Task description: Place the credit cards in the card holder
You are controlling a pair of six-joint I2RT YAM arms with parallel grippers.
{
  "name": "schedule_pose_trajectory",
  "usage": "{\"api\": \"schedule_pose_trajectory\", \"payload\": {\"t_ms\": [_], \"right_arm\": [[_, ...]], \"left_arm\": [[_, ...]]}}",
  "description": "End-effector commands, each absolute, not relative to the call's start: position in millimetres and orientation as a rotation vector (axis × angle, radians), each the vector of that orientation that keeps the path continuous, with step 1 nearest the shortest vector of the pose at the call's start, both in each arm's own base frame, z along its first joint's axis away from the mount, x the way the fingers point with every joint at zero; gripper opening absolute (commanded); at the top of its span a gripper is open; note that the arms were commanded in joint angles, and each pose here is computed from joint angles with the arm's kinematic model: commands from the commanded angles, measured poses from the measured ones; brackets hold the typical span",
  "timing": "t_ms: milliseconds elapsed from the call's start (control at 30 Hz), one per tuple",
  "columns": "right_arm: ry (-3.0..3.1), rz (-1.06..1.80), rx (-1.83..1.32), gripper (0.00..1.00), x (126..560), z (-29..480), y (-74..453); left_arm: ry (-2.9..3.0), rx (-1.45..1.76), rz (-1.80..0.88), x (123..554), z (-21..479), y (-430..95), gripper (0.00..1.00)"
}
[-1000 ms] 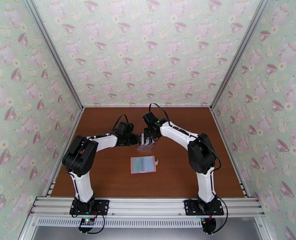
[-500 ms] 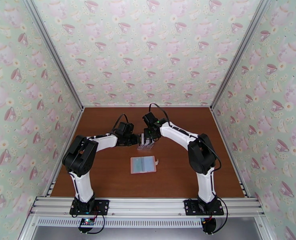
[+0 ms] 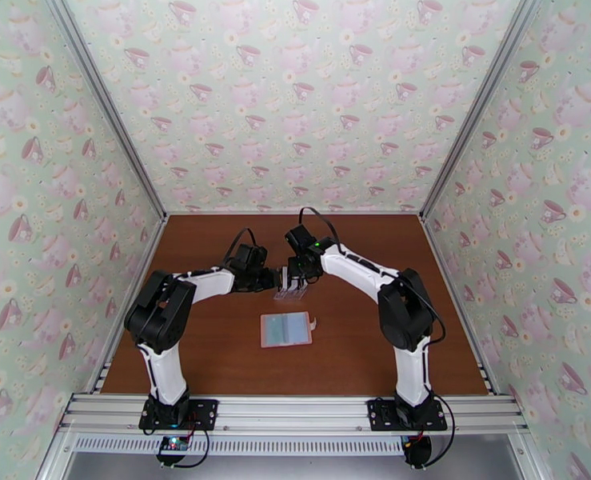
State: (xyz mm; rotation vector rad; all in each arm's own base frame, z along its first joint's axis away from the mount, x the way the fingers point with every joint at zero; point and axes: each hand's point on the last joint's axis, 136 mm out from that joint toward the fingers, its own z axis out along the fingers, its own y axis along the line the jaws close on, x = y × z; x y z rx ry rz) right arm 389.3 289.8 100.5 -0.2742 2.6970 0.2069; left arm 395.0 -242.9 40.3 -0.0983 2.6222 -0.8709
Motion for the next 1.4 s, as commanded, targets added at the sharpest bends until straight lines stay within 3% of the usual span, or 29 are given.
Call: {"api": "schedule_pose_trajectory", "payload": {"t_ms": [0,500,900,1367], "right_arm": [[2.678,0.201,-0.262,0.03,384,115,287],[2.581,0.279,-0.221,0.00,379,171,284],[2.489,0.484,-0.184,0.00,348,225,277],[2.400,0.802,-0.155,0.00,293,237,272]], "left_arm": [[2.666,-0.131,-0.851,392,31,-236,0.37],[2.634,-0.119,-0.868,392,41,-235,0.37],[2.553,-0.096,-0.919,394,68,-234,0.38],[2.479,-0.058,-0.794,391,104,-214,0.54]]}}
